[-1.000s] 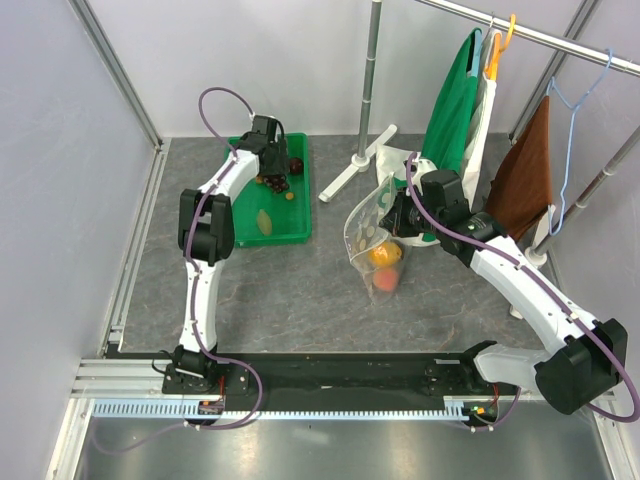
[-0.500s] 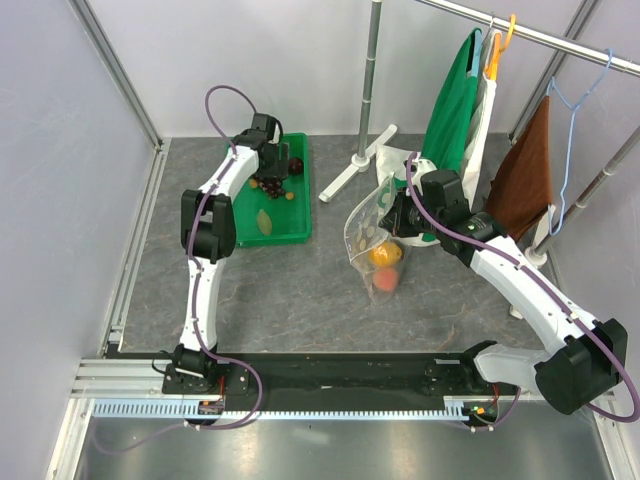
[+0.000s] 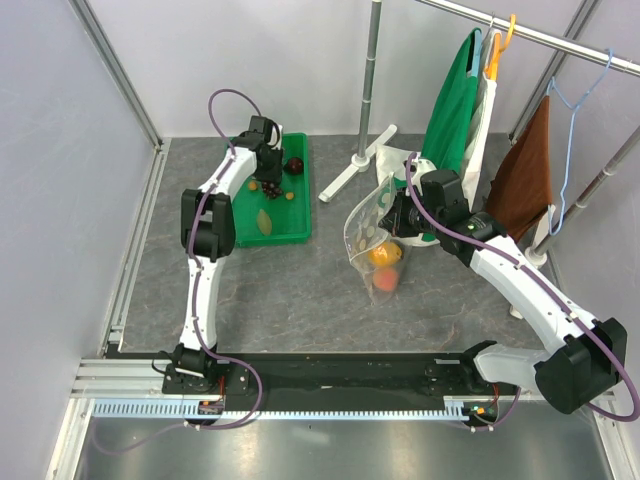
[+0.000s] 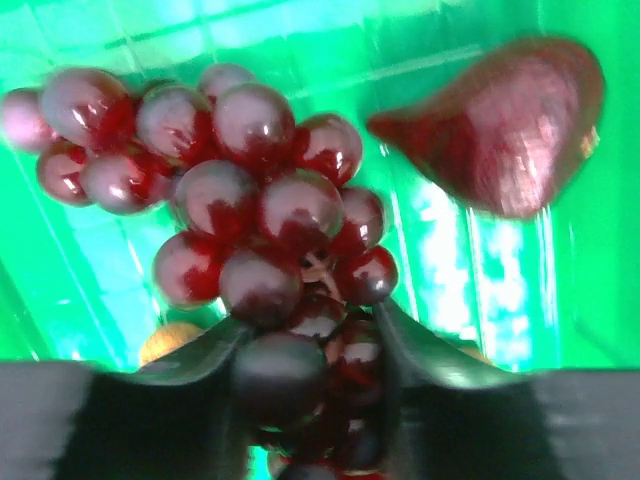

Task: Place the food in the zip-top bag and seal the zipper
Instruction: Pick up the fake fruit from the bin, then place the fake fruit in the zipper food storage bag.

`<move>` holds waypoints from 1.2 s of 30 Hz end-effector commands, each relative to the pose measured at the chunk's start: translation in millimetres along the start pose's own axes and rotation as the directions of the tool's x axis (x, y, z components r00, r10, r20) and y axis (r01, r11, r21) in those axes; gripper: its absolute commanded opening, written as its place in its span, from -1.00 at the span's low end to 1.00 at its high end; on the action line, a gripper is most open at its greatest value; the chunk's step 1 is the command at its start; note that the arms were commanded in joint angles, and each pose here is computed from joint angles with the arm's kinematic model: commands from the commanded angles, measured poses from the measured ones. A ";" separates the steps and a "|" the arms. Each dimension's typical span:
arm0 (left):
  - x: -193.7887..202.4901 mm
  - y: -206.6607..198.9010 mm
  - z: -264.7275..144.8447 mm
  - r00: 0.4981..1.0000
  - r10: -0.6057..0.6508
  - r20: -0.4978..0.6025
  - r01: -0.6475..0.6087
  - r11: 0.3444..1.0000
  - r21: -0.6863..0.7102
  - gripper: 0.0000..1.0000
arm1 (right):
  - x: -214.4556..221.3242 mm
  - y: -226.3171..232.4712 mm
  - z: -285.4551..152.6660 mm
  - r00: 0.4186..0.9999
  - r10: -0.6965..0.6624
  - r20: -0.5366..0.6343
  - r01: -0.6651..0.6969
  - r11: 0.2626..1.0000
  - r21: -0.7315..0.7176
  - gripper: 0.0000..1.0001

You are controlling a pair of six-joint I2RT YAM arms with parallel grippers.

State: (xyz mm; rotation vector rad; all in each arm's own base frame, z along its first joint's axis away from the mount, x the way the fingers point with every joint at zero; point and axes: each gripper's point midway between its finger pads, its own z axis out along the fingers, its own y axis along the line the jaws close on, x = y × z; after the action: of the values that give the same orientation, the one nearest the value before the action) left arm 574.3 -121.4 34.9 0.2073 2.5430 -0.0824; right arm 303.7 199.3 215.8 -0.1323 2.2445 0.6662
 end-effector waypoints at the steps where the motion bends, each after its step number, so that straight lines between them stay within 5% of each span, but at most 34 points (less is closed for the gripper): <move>1: -34.0 -12.9 -60.6 0.995 0.006 0.100 -0.017 0.994 0.110 -0.37 | -19.7 13.5 -7.6 0.998 -0.012 0.059 0.015 0.999 -0.041 -1.00; 5: -47.8 -24.6 -105.2 0.987 -0.010 0.161 -0.019 0.985 0.174 -0.85 | -18.5 12.1 -8.0 0.998 -0.013 0.059 0.015 0.999 -0.038 -1.00; 13: -58.4 -50.6 -196.0 0.961 0.019 0.275 -0.109 0.943 0.316 -0.96 | -14.9 11.0 -10.1 0.998 -0.022 0.058 0.024 0.999 -0.040 -1.00; 19: -46.6 -98.7 -294.0 0.923 0.049 0.381 -0.268 0.791 0.550 -0.96 | -15.1 12.6 -14.2 0.997 -0.025 0.066 0.028 0.998 -0.048 -1.00; 26: -7.3 -158.3 -387.4 0.945 0.002 0.326 -0.274 0.548 0.791 -0.96 | -16.4 17.4 -20.2 0.996 -0.050 0.075 0.055 0.996 -0.071 -1.00; 32: 31.5 -223.9 -428.6 0.960 0.078 0.270 -0.279 0.372 0.885 -0.96 | -18.2 15.0 -26.4 0.995 -0.069 0.074 0.073 0.996 -0.051 -1.00; 36: 61.0 -258.1 -423.8 0.984 0.127 0.126 -0.158 0.290 0.944 -0.96 | -17.7 13.4 -26.4 0.995 -0.066 0.075 0.069 0.997 -0.041 -1.00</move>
State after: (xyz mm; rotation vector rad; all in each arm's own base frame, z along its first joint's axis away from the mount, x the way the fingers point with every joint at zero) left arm 285.5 -302.6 359.4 0.8816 1.9815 -1.3373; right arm 293.9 196.7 229.9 -0.1852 2.2049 0.6775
